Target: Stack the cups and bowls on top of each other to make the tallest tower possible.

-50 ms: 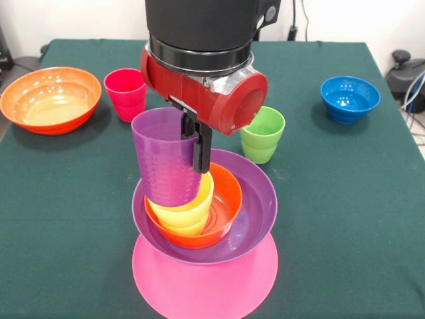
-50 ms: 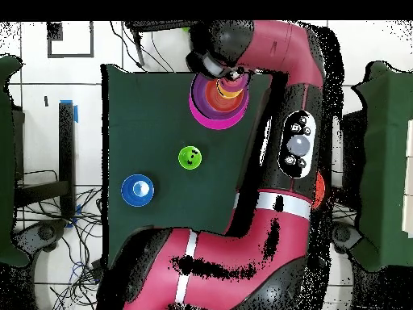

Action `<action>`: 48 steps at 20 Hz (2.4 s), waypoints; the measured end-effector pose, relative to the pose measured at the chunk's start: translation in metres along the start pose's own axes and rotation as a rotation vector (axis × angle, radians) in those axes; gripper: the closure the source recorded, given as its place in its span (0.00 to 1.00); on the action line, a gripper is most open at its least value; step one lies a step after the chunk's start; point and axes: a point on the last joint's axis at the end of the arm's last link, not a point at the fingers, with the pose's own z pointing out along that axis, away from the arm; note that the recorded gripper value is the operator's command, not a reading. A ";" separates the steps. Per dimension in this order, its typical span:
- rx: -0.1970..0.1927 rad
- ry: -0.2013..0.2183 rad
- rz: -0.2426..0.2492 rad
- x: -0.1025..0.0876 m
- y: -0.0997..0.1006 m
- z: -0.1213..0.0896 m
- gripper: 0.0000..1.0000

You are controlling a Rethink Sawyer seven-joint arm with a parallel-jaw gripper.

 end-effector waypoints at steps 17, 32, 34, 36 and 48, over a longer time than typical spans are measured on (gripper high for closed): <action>-0.006 0.016 0.006 0.006 0.003 0.000 1.00; -0.016 -0.001 0.000 0.010 0.008 0.004 1.00; -0.019 -0.005 0.001 0.009 0.008 0.004 1.00; -0.021 -0.011 0.001 0.008 0.008 0.004 1.00; -0.024 -0.042 0.003 0.002 0.006 0.003 1.00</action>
